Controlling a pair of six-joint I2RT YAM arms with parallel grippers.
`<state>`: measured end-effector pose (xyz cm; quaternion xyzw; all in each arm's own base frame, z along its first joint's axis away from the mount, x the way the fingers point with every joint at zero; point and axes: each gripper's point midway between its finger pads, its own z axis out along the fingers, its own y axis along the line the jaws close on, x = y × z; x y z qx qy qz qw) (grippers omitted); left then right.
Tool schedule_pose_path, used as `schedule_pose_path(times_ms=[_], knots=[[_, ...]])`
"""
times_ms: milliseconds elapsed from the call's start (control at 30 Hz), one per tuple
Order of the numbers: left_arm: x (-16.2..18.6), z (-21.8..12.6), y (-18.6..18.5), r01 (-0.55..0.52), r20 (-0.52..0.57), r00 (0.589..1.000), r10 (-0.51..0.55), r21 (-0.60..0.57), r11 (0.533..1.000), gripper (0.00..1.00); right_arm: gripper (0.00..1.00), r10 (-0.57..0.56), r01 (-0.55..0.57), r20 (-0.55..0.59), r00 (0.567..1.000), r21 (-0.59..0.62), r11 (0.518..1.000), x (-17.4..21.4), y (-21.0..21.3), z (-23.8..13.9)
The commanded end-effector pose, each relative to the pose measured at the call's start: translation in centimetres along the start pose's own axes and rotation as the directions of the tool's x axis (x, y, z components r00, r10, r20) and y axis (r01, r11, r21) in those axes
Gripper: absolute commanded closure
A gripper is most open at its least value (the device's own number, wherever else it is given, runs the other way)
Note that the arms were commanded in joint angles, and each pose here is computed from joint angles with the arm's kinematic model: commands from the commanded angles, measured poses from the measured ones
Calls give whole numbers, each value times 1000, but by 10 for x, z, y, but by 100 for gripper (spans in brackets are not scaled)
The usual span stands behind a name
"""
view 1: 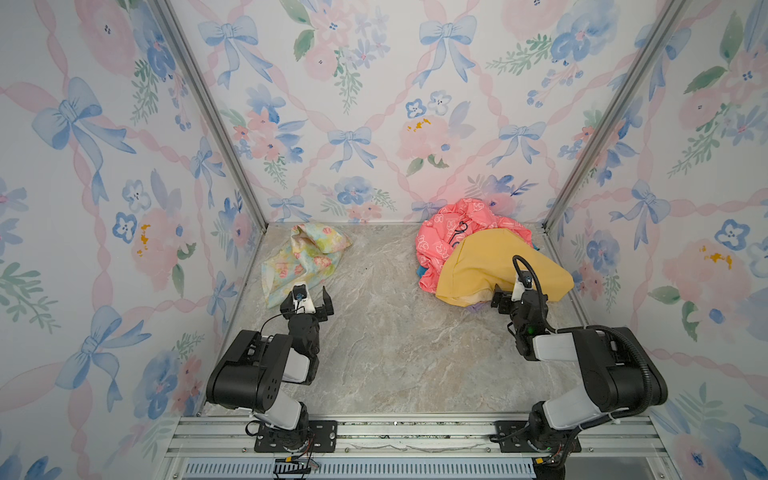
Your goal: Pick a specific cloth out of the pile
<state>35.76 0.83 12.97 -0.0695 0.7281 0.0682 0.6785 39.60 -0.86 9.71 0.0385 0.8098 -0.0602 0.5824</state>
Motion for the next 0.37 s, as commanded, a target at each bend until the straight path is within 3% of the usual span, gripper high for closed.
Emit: schedule_pose_path(times_ms=[0,333], knots=[[-1,3,-2,-20,2,1000,20,-4,1000,2,3,-12,12,-2,1000,-7,1000,-2,2,1],[0,6,-7,-16,-8,1000,17,43,999,2,3,-11,11,-3,1000,-7,1000,-1,2,1]])
